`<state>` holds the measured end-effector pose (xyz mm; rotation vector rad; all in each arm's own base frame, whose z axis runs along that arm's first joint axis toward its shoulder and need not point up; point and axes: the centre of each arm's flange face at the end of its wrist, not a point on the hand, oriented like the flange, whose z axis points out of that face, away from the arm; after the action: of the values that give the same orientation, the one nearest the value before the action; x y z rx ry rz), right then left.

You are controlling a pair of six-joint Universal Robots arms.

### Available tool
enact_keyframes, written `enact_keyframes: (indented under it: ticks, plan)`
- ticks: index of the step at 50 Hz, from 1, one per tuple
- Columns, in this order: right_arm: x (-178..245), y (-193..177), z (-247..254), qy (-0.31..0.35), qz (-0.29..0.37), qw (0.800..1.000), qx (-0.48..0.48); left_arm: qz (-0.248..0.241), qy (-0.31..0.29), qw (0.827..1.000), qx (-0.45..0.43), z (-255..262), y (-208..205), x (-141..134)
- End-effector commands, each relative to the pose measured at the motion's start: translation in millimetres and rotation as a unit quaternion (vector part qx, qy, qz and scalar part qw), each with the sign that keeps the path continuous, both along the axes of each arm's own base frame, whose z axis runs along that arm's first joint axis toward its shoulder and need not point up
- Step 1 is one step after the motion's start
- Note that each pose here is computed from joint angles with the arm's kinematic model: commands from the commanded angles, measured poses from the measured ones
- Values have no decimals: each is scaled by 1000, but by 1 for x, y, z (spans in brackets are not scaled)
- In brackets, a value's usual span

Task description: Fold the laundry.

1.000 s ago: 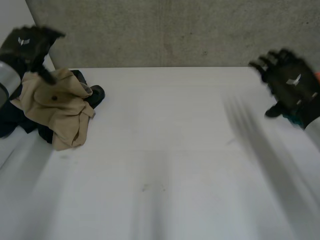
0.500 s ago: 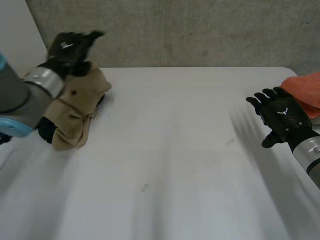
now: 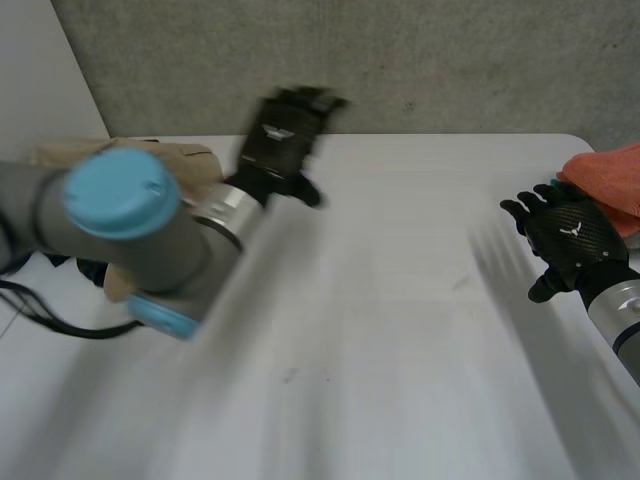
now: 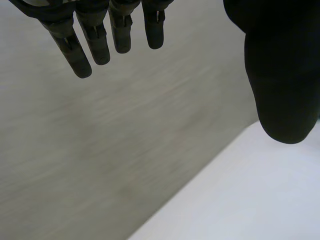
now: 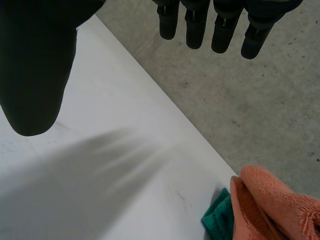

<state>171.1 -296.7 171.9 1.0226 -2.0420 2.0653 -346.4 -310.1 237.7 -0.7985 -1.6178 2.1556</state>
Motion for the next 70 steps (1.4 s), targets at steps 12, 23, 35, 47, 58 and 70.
enact_keyframes:
  ticks: [12, 23, 35, 47, 58, 70]
  plan:
    - [3, 2, -17, 4, 4, 1000, 27, 275, -83, 957, 37, -54, -130, 162]
    - [0, 1, -17, 4, -4, 1000, 28, 179, -87, 980, 15, -51, -109, 113]
    - [-3, -1, -11, 4, -15, 1000, 19, -32, -14, 999, -28, 4, 23, 8]
    - [-3, 0, -3, 0, -15, 1000, 6, -170, -80, 980, 70, -85, 128, -51]
    - [-2, -1, 8, -5, -10, 1000, -2, -141, -39, 989, 17, -12, 129, -25]
    - [27, 18, 49, -2, 60, 996, 70, 7, -30, 999, 25, 26, 78, 60]
